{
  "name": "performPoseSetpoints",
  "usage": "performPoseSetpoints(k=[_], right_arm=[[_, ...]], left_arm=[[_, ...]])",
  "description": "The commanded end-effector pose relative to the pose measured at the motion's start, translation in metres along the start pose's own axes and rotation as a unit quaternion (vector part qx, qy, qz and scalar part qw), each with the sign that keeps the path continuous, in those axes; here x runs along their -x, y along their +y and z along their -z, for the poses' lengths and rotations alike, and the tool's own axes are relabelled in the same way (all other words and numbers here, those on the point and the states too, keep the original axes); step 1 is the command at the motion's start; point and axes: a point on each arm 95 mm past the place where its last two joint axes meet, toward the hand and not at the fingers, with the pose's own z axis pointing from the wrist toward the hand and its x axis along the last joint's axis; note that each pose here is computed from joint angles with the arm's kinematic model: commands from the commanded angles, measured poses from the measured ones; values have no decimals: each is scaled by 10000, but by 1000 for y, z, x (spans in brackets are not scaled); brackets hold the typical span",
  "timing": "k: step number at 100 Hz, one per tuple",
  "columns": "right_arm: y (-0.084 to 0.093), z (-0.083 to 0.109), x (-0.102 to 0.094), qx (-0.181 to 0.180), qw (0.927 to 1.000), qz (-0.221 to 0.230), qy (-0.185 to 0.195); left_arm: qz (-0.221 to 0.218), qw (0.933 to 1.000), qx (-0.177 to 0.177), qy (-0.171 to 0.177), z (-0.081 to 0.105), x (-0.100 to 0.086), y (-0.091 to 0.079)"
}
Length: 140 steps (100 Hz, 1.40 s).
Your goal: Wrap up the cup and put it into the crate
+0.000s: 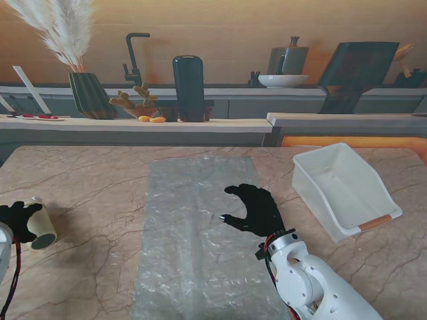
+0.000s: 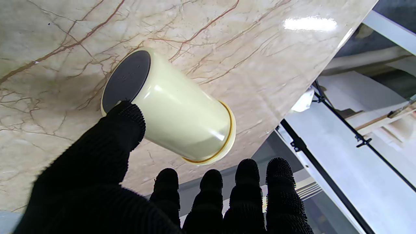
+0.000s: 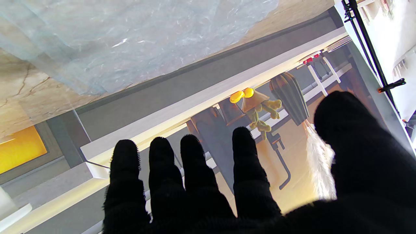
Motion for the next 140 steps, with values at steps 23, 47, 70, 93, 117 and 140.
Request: performPoseSetpoints(k=[23, 47, 70, 93, 117, 140], right_arm=[[-1, 0, -4, -41, 10000, -71, 36], [0, 0, -3, -3, 9999, -102, 22], [1, 1, -3, 16, 9999, -143, -9], [1, 1, -2, -14, 9999, -168, -23], [2, 1, -2, -16, 9998, -194, -35], [2, 3, -1, -4, 9997, -245, -74]], left_arm=[[-694, 9973, -50, -213, -3, 3, 14], [-1465, 9890, 194, -77, -23, -7, 33], [-1433, 9889, 343, 181, -42, -27, 50], [-1166, 9911, 440, 473, -60, -51, 55], [-958, 9911, 475, 799, -73, -75, 54], [-825, 9908, 232, 1047, -79, -90, 54]])
